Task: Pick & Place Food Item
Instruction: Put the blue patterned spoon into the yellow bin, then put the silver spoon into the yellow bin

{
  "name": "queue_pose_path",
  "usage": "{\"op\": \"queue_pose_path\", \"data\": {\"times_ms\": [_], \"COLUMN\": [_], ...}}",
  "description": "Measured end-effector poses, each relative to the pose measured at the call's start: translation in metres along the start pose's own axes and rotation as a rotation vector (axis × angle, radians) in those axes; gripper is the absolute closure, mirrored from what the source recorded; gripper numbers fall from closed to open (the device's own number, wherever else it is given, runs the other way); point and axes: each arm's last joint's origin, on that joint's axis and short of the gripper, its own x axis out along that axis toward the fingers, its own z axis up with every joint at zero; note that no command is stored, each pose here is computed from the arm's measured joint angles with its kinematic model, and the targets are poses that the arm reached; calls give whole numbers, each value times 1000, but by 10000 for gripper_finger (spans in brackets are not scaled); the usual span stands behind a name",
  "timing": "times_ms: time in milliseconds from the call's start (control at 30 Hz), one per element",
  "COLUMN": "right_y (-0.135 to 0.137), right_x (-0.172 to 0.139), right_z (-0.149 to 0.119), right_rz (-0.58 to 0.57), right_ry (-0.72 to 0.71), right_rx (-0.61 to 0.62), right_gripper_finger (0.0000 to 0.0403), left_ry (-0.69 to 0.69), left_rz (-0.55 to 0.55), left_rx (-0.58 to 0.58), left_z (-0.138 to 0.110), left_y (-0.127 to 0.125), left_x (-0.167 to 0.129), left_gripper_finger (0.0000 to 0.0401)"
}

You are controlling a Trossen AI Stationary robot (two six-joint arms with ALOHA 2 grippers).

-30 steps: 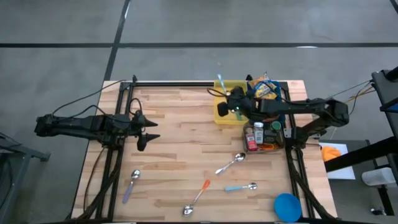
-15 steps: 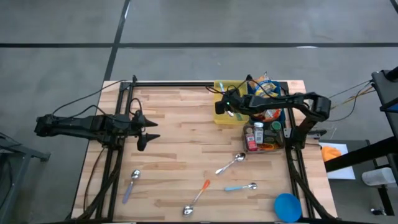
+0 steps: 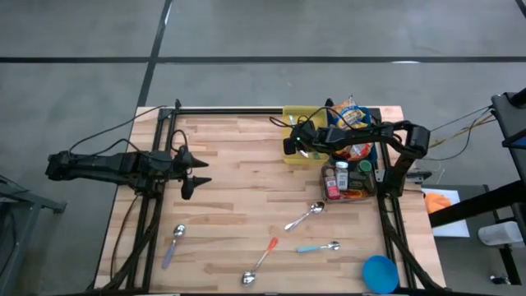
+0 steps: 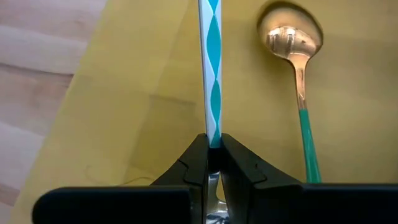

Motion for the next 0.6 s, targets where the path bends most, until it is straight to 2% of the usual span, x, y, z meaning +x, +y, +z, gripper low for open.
{"op": "queue_pose_path", "data": {"times_ms": [367, 600], "right_y": [0, 0], "right_x": [0, 0], "right_z": [0, 0], "right_rz": [11, 10], "right_ry": [15, 14], "right_rx": [-16, -21], "right_gripper_finger": [378, 316], "left_ry": [0, 0], "left_rz": [1, 0], "left_rx": [0, 0], "left_z": [0, 0], "left_y": [0, 0], "left_x": [0, 0], "left_gripper_finger": [111, 111]}}
